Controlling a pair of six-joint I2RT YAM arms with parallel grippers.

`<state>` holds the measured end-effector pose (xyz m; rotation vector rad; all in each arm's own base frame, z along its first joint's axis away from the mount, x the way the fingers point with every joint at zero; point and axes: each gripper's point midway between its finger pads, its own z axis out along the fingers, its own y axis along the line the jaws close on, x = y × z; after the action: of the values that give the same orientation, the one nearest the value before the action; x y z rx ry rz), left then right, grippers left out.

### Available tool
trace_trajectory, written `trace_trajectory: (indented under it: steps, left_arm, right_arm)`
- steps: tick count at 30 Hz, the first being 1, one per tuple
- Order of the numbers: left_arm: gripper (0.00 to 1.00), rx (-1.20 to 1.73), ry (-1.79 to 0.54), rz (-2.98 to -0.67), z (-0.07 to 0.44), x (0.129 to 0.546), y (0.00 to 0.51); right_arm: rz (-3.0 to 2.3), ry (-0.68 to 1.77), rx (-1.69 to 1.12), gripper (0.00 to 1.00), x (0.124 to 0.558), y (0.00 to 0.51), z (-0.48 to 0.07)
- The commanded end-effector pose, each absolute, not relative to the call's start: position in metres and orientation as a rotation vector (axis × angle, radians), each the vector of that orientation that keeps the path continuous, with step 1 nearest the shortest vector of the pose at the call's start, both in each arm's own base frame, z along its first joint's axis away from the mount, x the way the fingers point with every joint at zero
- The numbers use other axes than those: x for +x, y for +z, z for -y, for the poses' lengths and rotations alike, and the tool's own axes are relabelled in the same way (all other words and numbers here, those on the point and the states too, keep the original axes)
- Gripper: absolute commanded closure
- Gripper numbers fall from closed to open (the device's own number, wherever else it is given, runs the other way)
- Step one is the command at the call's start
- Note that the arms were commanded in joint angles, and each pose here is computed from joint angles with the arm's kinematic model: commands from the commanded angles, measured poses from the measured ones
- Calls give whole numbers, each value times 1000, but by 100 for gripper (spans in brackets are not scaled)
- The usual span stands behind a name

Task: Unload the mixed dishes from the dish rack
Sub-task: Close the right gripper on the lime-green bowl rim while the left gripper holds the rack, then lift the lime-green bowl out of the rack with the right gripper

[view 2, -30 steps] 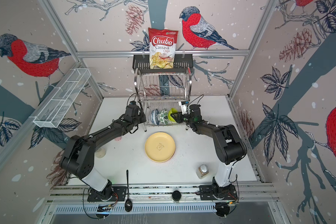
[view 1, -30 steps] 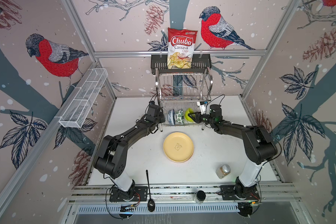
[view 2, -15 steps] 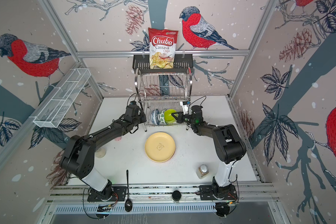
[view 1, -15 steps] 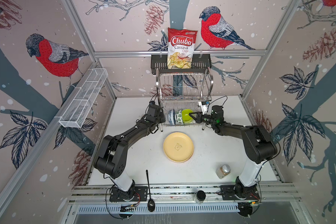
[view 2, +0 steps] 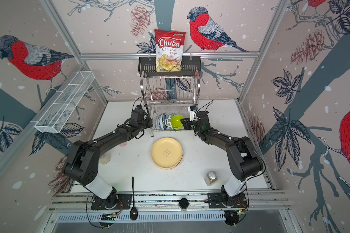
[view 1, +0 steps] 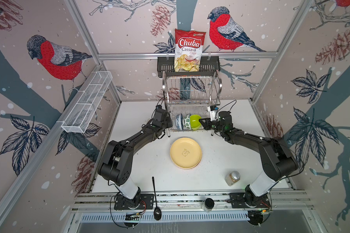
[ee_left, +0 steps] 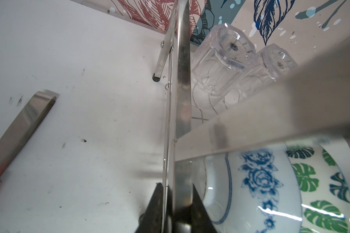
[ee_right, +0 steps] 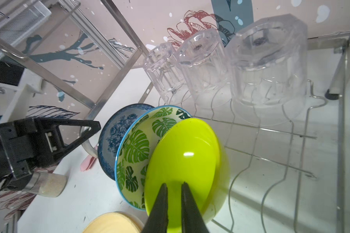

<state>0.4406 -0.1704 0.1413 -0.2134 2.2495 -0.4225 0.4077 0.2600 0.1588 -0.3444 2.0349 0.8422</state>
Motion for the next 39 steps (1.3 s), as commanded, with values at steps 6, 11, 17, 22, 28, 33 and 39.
trace_trajectory:
  steps: [6,11,17,22,28,33,39]
  left_arm:
    - [89,-330,-385,-2324,158,428,120]
    - [89,-330,-389,-2326,159,428,119]
    - [89,-329,-393,-2326,159,428,119]
    - [89,-329,-394,-2331,159,427,117]
    - [89,-328,-396,-2329,160,428,117]
    - [89,-327,-395,-2334,160,428,115]
    - [89,-329,-389,-2335,159,427,114]
  right_arm:
    - [-2164,413,-209,57,425,139,-234]
    - [-2189,359,-138,49,434,130,-236]
    - [-2236,300,-78,47,449,116,-239]
    - [-2289,334,-63,59,451,101,-244]
    - [-2310,411,-35,80,449,93,-246]
    - [-2307,502,12,94,448,93,-242]
    - [-2256,614,47,100,444,109,-237]
